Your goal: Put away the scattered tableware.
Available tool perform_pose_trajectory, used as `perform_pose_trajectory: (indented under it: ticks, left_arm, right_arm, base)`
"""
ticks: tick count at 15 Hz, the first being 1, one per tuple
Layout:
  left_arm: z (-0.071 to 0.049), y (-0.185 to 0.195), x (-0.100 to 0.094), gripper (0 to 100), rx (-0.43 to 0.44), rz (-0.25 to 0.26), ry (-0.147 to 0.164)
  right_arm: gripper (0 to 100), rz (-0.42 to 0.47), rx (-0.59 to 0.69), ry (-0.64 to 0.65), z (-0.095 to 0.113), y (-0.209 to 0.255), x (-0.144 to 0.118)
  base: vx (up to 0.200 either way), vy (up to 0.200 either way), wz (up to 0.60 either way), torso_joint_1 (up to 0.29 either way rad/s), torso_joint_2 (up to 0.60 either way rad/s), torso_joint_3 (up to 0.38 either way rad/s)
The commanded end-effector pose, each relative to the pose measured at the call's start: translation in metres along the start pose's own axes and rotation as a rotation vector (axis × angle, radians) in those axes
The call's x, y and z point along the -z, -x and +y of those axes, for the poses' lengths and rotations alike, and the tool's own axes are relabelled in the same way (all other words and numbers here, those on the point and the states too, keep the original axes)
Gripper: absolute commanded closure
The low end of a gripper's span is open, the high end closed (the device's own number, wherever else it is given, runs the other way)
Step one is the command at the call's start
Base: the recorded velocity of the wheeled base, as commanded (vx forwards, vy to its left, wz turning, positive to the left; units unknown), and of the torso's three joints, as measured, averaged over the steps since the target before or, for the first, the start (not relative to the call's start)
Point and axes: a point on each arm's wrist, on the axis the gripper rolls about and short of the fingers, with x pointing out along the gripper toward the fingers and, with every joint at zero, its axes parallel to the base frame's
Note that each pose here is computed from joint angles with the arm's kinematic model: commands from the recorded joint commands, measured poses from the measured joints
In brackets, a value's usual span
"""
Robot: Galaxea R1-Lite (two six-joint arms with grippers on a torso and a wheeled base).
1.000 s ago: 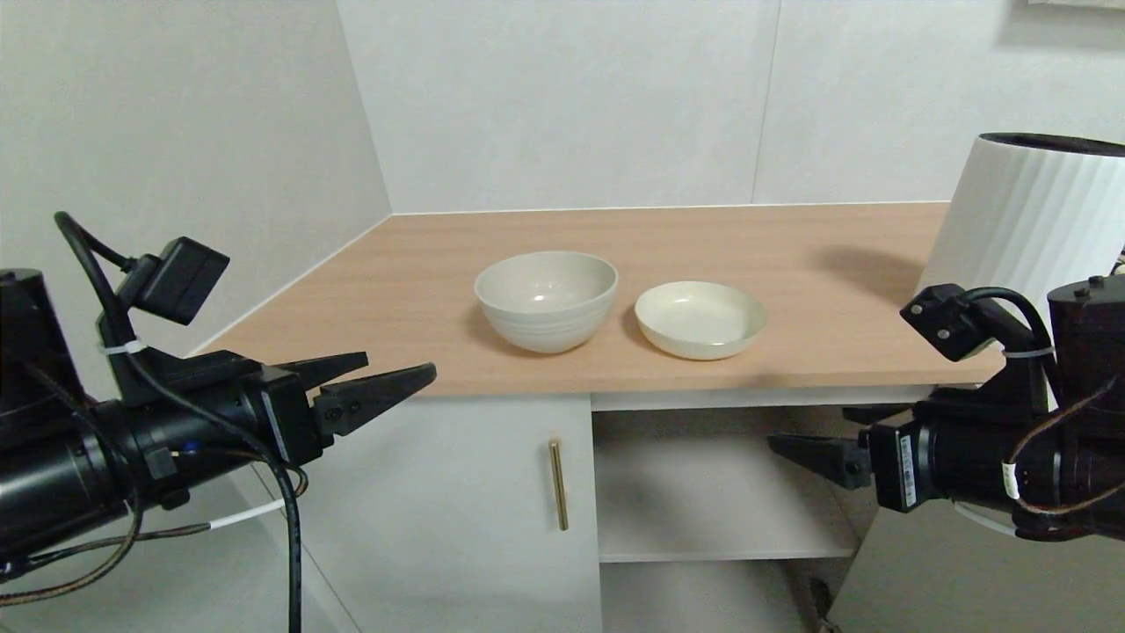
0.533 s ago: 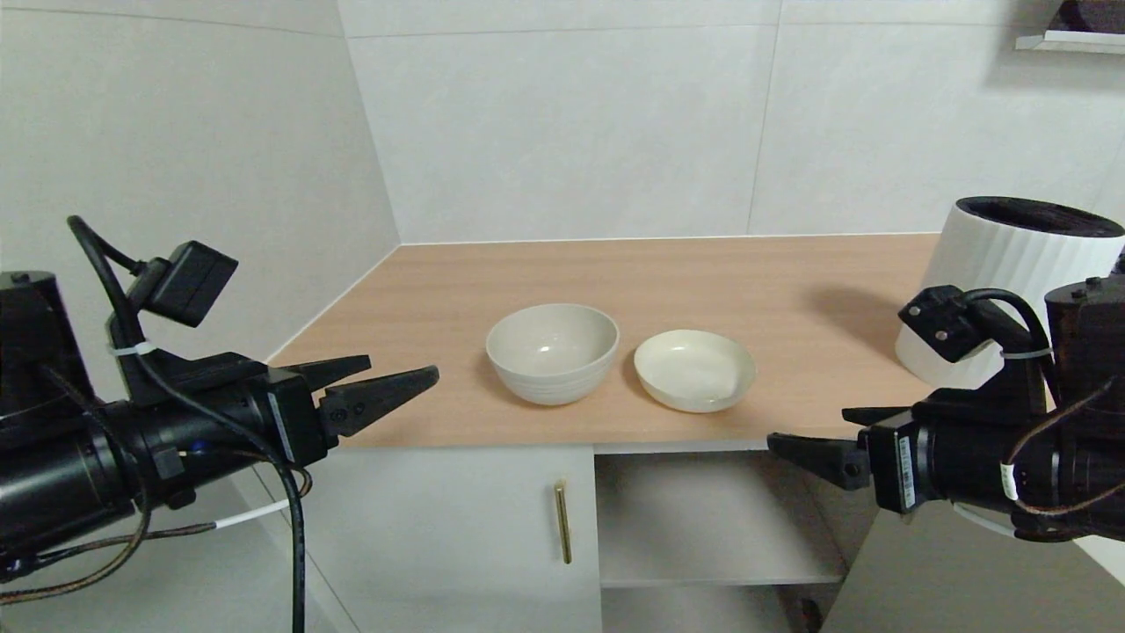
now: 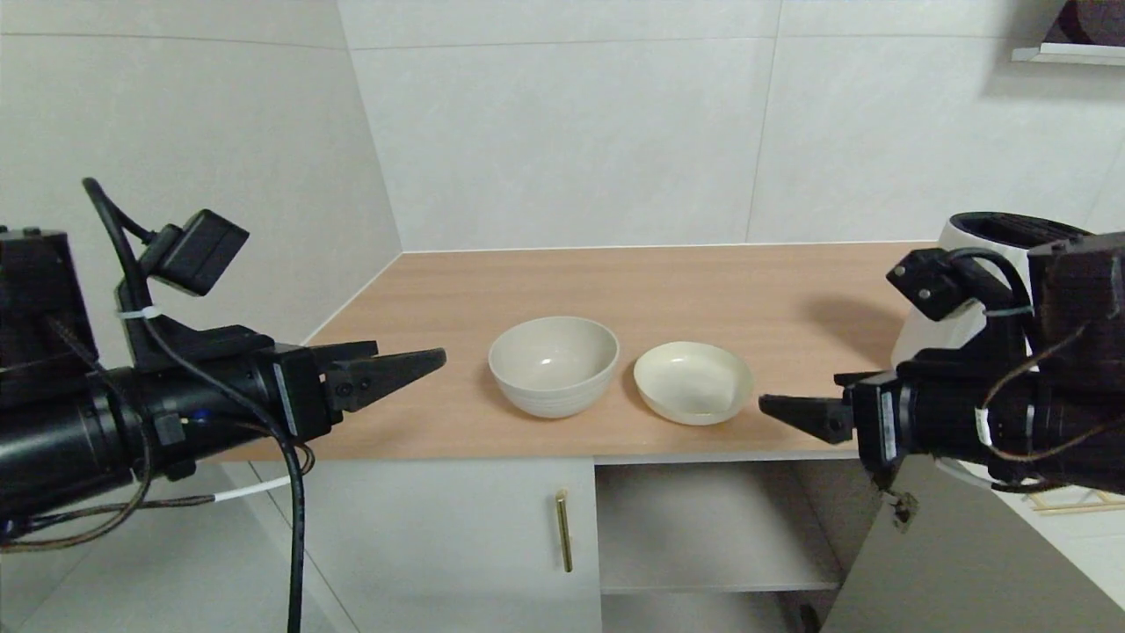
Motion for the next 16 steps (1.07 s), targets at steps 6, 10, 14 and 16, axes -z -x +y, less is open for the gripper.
perform_pose_trajectory:
  ticks: [6, 10, 14, 16]
  left_arm:
    - [-0.008, -0.013, -0.039, 0, -0.061, 0.277, 0.242]
    - [0.008, -0.06, -0.044, 0, -0.134, 0.304, 0.534]
    - [0.016, -0.095, -0.034, 0, -0.192, 0.343, 0.633]
    - [0.018, -0.114, -0.024, 0, -0.27, 0.352, 0.619]
  right_arm:
    - [0, 0.139, 0.165, -0.228, -0.007, -0.078, -0.026]
    - [0, 0.117, 0.258, -0.254, -0.009, -0.093, -0.026]
    - [0, 0.114, 0.269, -0.259, -0.009, -0.093, -0.026]
    - [0, 0.113, 0.27, -0.26, -0.009, -0.093, -0.026]
  base:
    - [0.0, 0.0, 0.0, 0.0, 0.0, 0.0]
    - [0.0, 0.0, 0.0, 0.0, 0.0, 0.0]
    - [0.0, 0.0, 0.0, 0.0, 0.0, 0.0]
    - [0.0, 0.0, 0.0, 0.0, 0.0, 0.0]
